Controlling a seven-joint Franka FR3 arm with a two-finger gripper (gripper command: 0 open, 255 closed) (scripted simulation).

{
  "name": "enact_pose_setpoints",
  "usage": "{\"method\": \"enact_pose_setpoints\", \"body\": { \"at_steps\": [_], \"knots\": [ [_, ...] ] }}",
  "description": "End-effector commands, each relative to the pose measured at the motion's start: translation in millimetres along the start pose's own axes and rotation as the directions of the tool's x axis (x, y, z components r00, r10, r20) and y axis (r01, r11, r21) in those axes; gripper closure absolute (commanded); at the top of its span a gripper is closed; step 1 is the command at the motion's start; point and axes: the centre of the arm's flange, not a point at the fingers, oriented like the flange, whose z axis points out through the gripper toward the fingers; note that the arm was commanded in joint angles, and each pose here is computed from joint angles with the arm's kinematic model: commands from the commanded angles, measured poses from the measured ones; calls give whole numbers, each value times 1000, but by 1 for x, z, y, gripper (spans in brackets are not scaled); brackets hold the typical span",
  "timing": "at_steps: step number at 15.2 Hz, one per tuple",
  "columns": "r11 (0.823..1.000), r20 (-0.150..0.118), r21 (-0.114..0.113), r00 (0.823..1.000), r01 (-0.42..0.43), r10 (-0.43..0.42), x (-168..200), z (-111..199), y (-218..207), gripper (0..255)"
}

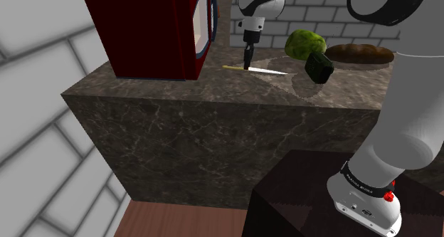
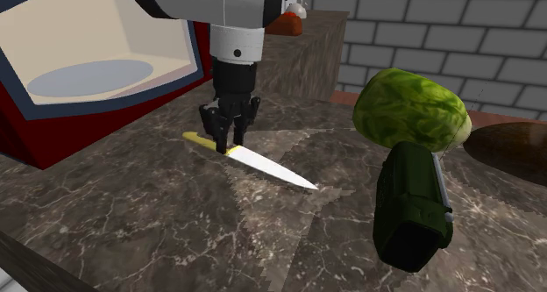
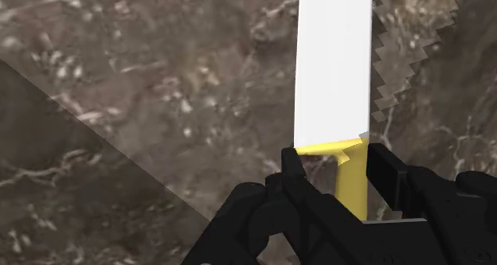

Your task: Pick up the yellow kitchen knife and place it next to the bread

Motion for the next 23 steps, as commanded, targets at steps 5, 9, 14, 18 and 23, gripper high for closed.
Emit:
{"method": "enact_pose_setpoints", "body": {
  "at_steps": [5,9,14,18,23],
  "knots": [
    [1000,7,8,1000,2,-2,0,5,0,255],
    [1000,7,7,1000,2,-2,1,-5,-4,255],
    [1000,7,7,1000,2,-2,2,-31,-9,255],
    [995,-111,-99,993,34,-45,-29,-31,-30,0],
    [950,-314,-306,936,57,-157,-82,2,-63,0]
  ]
}}
